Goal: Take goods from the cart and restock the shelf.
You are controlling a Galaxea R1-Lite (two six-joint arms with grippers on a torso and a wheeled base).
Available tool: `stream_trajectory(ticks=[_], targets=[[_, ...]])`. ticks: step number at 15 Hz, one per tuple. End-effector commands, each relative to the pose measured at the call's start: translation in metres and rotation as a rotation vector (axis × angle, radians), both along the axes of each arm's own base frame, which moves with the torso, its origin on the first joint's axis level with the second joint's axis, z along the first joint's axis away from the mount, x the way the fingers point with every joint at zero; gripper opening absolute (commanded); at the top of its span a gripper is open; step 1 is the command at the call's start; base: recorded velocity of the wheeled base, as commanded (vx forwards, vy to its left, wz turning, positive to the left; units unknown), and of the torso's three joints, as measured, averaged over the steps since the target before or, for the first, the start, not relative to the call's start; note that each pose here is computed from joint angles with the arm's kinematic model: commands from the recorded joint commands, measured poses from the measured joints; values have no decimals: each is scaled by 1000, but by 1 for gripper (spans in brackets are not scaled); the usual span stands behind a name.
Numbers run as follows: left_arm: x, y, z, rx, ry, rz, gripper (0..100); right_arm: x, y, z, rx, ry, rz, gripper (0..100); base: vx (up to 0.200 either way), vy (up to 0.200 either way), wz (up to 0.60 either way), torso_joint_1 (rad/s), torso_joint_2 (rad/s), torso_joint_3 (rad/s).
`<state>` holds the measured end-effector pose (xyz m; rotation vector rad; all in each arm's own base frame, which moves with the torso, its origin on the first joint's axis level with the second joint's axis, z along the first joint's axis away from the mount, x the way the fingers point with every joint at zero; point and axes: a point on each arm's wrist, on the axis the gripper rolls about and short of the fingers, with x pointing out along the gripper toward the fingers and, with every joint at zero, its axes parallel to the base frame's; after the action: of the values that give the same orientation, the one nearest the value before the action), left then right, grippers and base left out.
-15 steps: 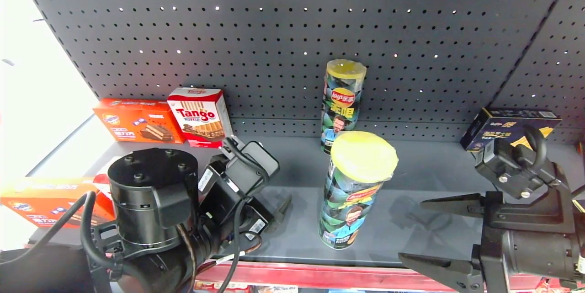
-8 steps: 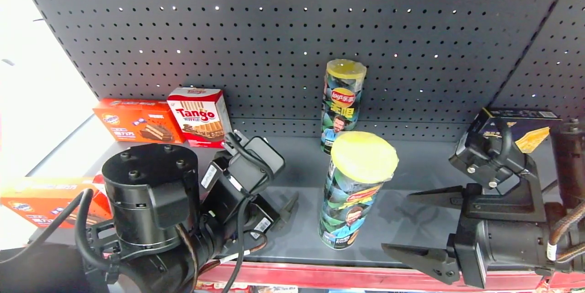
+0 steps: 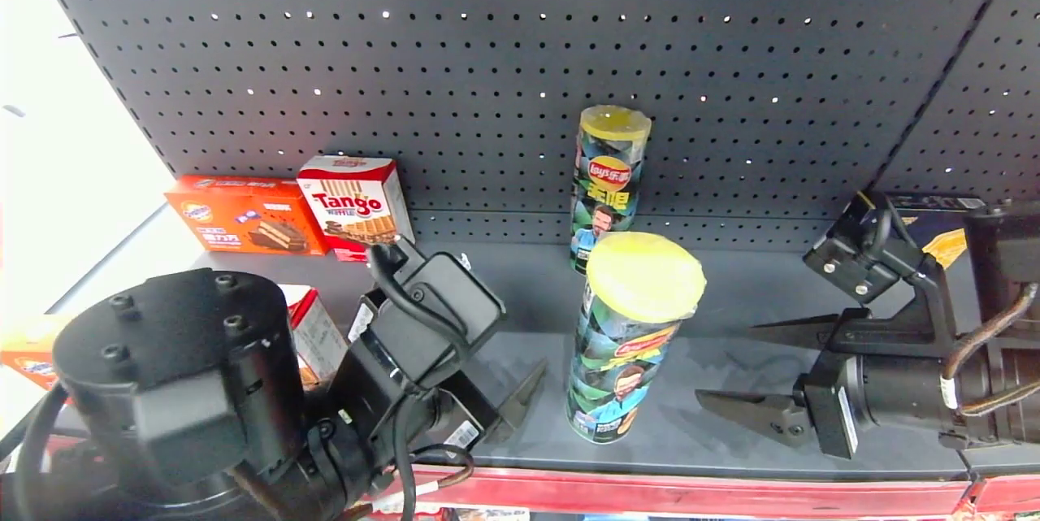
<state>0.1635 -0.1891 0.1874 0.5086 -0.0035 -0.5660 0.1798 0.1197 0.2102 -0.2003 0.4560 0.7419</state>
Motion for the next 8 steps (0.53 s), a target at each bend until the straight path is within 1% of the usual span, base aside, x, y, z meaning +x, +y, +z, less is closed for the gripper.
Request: stream_trajectory(ticks=[1,3,5,6,8], targets=[[-12,4,5,-17,-13,-29,100,10,2,0,-3,4,-16,100,0,0,0,0,0,0],[-23,5,4,-18,-12,-62,100,19,4,1,-4,6,-30,100,0,0,0,0,0,0],[-29,1,5,-25,-13,-94,100,22,5,0,-7,9,-33,100,0,0,0,0,0,0],[-33,-4,7,-31,-17,-125,100,25,6,-1,-11,12,-37,100,0,0,0,0,0,0],[-33,-9,2,-16,-1,-158,100,25,6,0,-9,10,-38,100,0,0,0,0,0,0]])
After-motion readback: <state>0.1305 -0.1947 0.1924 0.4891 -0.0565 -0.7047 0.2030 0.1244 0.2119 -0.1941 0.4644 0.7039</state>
